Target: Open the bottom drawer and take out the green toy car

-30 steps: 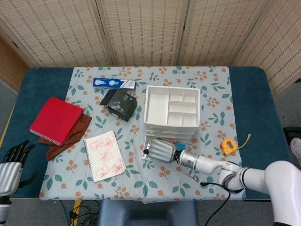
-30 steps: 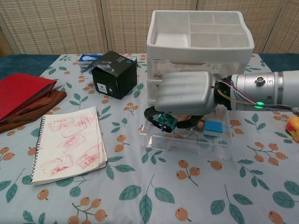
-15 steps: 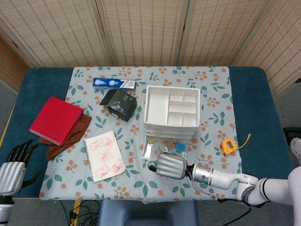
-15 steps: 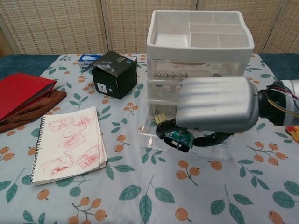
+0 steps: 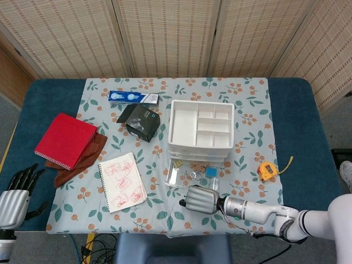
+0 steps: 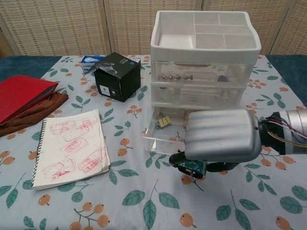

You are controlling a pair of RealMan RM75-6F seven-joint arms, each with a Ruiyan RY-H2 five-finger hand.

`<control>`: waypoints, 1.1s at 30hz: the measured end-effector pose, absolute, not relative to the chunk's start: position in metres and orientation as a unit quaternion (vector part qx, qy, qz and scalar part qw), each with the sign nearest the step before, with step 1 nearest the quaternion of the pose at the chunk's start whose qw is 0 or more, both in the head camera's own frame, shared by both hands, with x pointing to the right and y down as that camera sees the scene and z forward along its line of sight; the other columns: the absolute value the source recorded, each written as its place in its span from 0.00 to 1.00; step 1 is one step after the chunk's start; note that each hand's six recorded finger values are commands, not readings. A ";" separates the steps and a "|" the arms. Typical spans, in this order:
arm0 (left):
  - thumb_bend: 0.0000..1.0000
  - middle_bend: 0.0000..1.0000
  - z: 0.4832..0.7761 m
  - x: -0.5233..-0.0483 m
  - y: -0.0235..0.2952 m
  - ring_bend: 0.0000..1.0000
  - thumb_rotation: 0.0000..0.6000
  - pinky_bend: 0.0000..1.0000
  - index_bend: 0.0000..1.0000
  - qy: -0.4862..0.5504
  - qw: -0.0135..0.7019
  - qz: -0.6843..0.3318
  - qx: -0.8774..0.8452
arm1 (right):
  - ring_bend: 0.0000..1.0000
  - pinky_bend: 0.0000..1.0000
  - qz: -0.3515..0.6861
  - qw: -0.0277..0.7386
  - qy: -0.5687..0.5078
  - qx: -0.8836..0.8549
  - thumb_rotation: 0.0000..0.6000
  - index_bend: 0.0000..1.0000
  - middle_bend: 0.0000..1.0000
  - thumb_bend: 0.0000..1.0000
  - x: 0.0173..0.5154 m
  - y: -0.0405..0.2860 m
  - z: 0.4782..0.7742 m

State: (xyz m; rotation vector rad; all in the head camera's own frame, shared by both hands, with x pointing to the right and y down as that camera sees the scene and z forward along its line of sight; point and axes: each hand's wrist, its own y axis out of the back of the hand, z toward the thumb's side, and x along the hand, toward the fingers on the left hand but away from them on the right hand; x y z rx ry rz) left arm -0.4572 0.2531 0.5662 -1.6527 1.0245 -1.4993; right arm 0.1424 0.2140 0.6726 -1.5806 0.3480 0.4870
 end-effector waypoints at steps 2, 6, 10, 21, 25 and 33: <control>0.23 0.05 0.566 -0.458 0.253 0.07 1.00 0.09 0.12 0.393 0.336 -0.575 -0.634 | 1.00 1.00 0.220 0.664 0.160 -0.696 1.00 0.29 0.85 0.44 0.142 0.215 0.677; 0.23 0.05 0.566 -0.459 0.253 0.07 1.00 0.09 0.11 0.393 0.335 -0.577 -0.633 | 1.00 1.00 0.223 0.665 0.160 -0.695 1.00 0.15 0.85 0.44 0.140 0.214 0.678; 0.23 0.05 0.567 -0.459 0.253 0.07 1.00 0.09 0.11 0.392 0.334 -0.577 -0.634 | 1.00 1.00 0.227 0.664 0.155 -0.695 1.00 0.07 0.85 0.44 0.142 0.213 0.675; 0.23 0.05 0.562 -0.460 0.251 0.07 1.00 0.09 0.11 0.396 0.339 -0.570 -0.635 | 0.99 1.00 0.247 0.675 0.090 -0.689 1.00 0.05 0.79 0.44 0.155 0.192 0.644; 0.23 0.05 0.564 -0.458 0.250 0.07 1.00 0.09 0.11 0.392 0.338 -0.569 -0.639 | 0.82 0.92 0.294 0.667 0.030 -0.684 1.00 0.05 0.67 0.44 0.182 0.179 0.622; 0.23 0.05 0.568 -0.452 0.243 0.07 1.00 0.09 0.11 0.389 0.340 -0.563 -0.645 | 0.18 0.28 0.439 0.604 -0.079 -0.660 1.00 0.01 0.24 0.44 0.261 0.171 0.592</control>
